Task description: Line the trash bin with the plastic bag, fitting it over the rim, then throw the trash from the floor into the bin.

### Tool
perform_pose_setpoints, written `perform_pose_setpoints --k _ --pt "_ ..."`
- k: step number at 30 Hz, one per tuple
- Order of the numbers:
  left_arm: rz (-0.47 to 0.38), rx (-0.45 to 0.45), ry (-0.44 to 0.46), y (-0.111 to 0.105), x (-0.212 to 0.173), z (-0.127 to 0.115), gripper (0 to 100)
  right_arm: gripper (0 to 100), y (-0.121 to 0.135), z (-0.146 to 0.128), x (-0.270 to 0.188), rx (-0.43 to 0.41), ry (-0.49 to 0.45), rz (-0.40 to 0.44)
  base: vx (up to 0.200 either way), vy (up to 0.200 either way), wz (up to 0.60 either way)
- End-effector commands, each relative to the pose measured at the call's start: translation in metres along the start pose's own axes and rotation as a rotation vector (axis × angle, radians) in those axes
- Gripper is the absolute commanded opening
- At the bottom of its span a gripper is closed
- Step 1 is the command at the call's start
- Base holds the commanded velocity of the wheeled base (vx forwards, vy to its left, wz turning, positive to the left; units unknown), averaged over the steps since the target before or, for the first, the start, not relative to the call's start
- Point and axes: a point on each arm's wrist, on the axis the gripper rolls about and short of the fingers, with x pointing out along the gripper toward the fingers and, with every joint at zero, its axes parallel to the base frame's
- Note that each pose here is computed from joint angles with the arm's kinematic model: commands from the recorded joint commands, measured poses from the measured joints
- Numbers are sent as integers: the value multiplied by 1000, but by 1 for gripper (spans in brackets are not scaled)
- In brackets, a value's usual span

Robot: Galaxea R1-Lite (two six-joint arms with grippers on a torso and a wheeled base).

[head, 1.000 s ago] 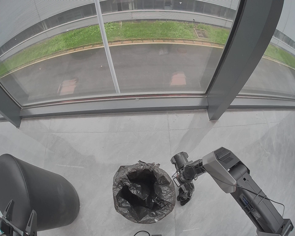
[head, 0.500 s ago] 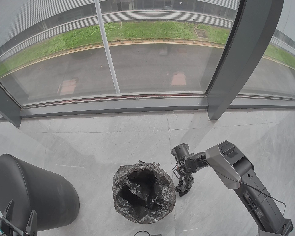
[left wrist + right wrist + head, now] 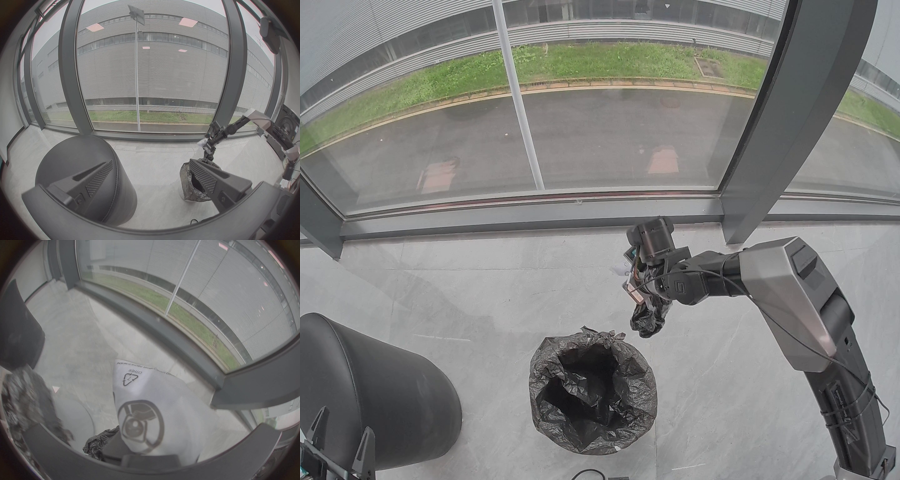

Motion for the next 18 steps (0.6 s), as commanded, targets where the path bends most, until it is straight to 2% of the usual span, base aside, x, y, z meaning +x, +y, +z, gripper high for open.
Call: perform_pose_setpoints --k 1,10,13,14,15,17,18 --pt "1 0 4 0 0 -5 100 0 -12 55 -69 2 -148 2 0 0 0" --pt "1 0 4 0 0 -5 100 0 6 93 -153 -57 -216 82 0 0 0" --pt "0 0 2 0 0 -5 100 0 29 99 -185 -117 -203 157 0 0 0" --pt "0 0 2 0 0 -5 100 0 30 98 -186 -119 -201 161 0 0 0" --pt "0 0 2 0 0 -5 100 0 46 95 -196 -161 -164 206 0 0 0" --pt "0 0 2 0 0 -5 100 0 55 93 -199 -175 -141 230 0 0 0" --pt "0 0 2 0 0 -5 100 0 71 89 -203 -200 -114 263 0 0 0"
